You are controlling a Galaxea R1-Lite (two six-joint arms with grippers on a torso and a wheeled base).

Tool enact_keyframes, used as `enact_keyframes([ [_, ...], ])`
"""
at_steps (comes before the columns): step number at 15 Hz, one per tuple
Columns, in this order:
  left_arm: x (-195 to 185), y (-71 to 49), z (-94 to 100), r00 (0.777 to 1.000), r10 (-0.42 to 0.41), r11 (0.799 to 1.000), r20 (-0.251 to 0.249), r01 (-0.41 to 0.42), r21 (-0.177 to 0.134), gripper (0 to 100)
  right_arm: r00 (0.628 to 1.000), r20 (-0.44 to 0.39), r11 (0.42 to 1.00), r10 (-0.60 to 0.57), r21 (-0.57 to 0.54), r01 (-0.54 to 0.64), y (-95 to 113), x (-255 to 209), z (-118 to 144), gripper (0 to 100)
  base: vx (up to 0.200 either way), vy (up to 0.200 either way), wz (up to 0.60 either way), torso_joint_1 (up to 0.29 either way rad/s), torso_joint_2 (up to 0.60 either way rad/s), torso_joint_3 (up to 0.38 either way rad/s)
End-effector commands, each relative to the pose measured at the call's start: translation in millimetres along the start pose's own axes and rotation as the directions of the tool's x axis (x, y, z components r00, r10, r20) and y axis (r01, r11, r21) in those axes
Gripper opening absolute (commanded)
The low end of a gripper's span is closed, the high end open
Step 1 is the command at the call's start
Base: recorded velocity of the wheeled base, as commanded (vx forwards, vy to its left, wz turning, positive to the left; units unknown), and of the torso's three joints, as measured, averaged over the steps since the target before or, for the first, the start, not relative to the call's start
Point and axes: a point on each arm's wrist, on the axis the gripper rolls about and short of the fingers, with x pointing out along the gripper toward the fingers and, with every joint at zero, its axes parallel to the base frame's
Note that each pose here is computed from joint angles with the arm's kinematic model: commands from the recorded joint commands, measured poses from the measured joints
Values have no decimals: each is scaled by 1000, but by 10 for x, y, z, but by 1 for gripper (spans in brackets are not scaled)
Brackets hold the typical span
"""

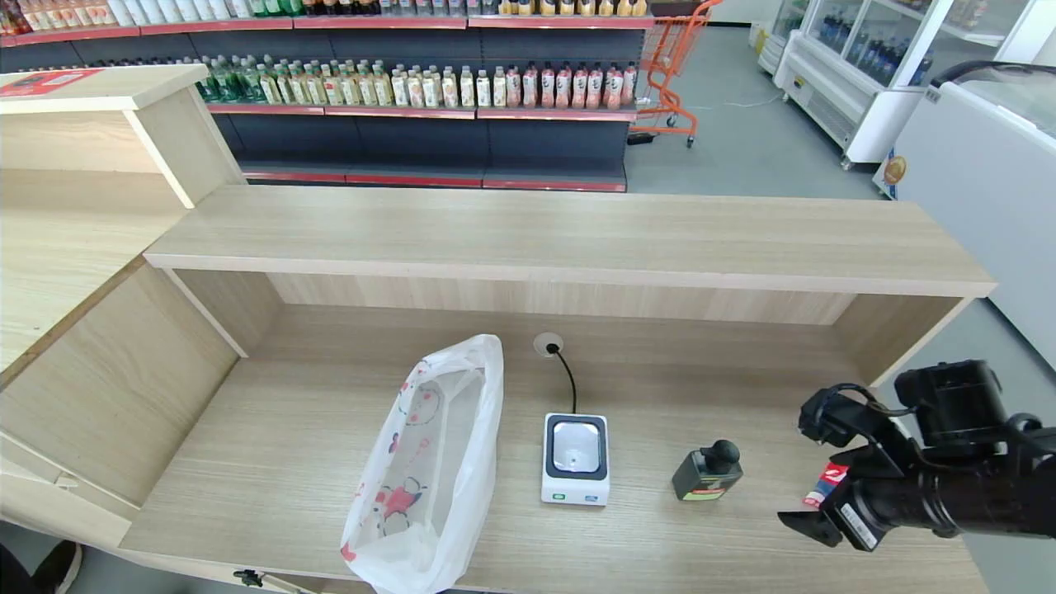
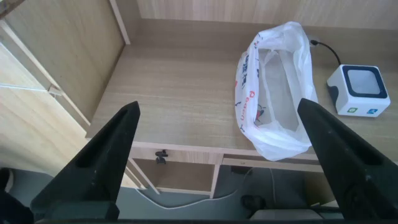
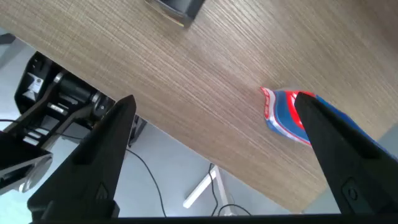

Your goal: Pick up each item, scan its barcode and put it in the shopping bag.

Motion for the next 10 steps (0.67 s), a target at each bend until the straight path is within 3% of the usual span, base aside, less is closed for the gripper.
enact_keyframes([
  [1, 0, 0, 0, 1000, 0, 1000, 0, 0, 0, 100, 997, -37, 997, 68, -36, -69, 120, 328, 36, 100, 0, 0, 0, 0, 0, 0],
  [5, 0, 0, 0, 1000, 0, 1000, 0, 0, 0, 100, 996, 29, 993, 79, -92, -76, 217, 655, 213, 100, 0, 0, 0, 0, 0, 0],
  [10, 0, 0, 0, 1000, 0, 1000, 0, 0, 0, 100, 995, 54, 981, 85, -180, -74, 228, 867, 373, 100, 0, 0, 0, 0, 0, 0],
])
